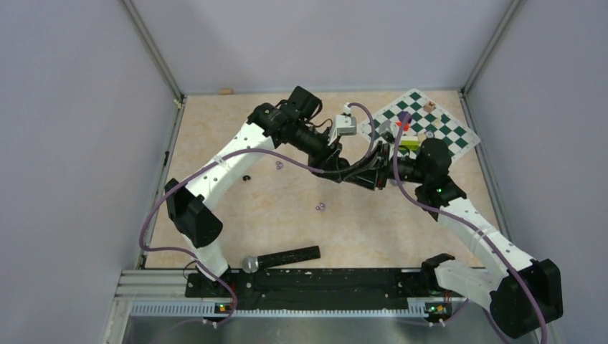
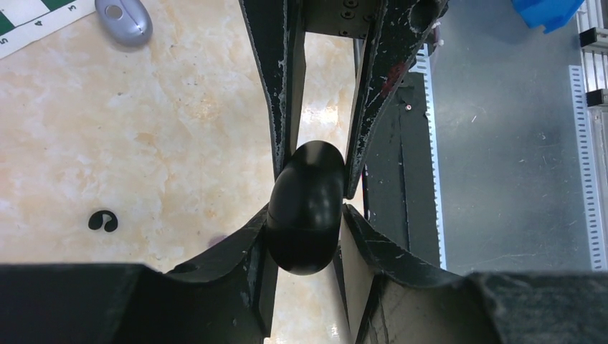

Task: Insert the wireless bluetooth earbuds into the charging case
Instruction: Pick up the charging case at the center of the board.

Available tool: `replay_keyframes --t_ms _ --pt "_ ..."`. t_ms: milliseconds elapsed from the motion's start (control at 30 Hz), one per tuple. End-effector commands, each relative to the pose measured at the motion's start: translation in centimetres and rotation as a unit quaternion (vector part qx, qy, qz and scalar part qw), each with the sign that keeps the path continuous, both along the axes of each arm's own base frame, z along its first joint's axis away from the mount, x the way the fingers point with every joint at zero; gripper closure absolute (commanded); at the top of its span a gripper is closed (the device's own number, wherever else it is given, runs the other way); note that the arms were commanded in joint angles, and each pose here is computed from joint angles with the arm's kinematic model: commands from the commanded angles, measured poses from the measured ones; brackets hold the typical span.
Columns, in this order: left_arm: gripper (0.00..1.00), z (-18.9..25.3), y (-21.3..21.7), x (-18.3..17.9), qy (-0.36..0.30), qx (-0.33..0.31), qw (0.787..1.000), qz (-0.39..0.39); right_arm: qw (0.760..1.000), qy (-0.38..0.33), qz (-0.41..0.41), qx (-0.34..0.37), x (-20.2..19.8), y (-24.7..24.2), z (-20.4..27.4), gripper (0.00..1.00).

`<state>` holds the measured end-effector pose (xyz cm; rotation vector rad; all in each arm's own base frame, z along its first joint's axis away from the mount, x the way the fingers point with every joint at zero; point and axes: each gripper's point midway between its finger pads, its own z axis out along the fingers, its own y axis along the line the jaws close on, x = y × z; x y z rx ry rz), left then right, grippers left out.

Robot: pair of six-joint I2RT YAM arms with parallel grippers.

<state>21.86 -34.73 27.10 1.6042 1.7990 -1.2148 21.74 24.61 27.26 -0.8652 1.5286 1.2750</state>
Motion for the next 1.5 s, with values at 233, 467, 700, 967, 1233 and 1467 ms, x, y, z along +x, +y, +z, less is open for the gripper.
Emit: replay_keyframes --t_ms 233,467,700,967,1233,1467 --pt "0.60 3.1 -0.1 0.1 -0.012 -0.046 0.999 0.006 0.999 -0.008 -0.033 0.025 1.3 -0.4 0.4 0.94" --pt "0.78 2.8 -0.3 0.1 -0.006 -0.046 0.999 0.004 0.999 -0.007 -0.023 0.027 1.0 -0.3 0.3 0.94" --pt "0.88 2.5 -0.2 0.1 -0.003 -0.043 0.999 0.002 0.999 -0.018 -0.011 0.025 0.5 -0.3 0.7 0.87" --pt "0.86 1.0 -0.1 -0.4 -0.005 -0.033 0.999 -0.012 0.999 -0.045 -0.002 0.019 -0.1 -1.2 2.6 0.58" --pt "0.86 -0.2 -0.7 -0.9 -0.011 -0.011 1.000 -0.022 0.999 -0.045 0.025 0.018 -0.8 -1.1 2.5 0.53" --pt "0.86 -1.9 -1.5 -1.7 -0.004 0.014 0.999 -0.041 0.998 -0.041 0.041 0.019 -1.2 -1.0 2.1 0.54"
